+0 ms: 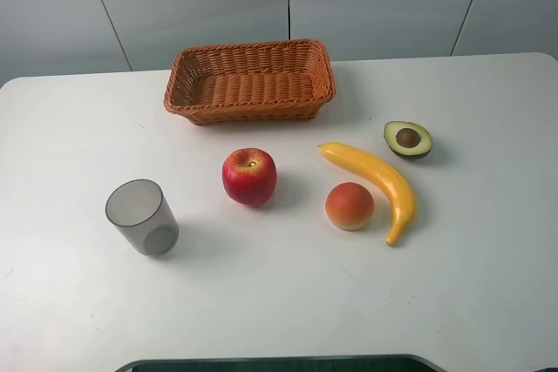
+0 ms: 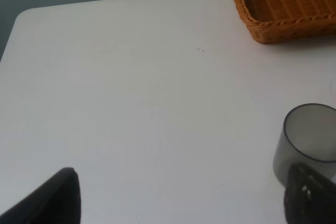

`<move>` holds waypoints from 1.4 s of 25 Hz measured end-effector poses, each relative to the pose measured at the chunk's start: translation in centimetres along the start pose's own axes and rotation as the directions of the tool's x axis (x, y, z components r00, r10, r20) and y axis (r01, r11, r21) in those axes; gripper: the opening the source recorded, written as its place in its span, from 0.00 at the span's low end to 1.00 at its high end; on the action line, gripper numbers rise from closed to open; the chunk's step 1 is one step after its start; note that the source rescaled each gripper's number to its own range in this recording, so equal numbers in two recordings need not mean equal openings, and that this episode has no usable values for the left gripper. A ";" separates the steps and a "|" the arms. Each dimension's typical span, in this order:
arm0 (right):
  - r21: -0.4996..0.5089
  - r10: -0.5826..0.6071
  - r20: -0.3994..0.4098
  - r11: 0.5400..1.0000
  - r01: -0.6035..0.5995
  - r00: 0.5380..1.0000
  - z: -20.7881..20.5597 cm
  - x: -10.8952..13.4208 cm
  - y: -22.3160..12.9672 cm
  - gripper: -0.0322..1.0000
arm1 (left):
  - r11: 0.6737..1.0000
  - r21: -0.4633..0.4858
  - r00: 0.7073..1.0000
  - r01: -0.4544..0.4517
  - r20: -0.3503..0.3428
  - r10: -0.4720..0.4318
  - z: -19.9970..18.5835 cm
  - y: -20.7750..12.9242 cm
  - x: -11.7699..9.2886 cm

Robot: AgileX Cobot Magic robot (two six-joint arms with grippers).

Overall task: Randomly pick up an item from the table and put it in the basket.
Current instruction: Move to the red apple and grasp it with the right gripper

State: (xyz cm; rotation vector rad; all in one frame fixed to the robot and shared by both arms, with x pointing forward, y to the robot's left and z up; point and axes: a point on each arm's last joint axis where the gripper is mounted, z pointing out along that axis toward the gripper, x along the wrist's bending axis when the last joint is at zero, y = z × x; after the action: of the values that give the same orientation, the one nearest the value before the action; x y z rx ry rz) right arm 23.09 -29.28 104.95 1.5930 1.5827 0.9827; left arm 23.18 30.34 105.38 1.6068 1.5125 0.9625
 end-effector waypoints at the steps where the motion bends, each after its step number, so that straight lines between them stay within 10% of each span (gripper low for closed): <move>1: 0.000 0.000 0.000 1.000 0.000 1.000 0.0 0.0 0.0 1.00 | 1.000 0.000 1.000 0.000 0.000 0.000 0.0 0.0 0.0; 35: 0.013 -0.002 -0.040 1.000 0.003 0.999 -1.1 0.3 0.3 1.00 | 1.000 0.000 1.000 0.000 0.000 0.000 0.0 0.0 0.0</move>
State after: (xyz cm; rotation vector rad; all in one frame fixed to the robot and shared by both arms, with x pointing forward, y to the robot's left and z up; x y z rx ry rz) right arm 22.30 -29.08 105.76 1.5888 1.6214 1.0108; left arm 23.18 30.34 105.38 1.6068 1.5125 0.9625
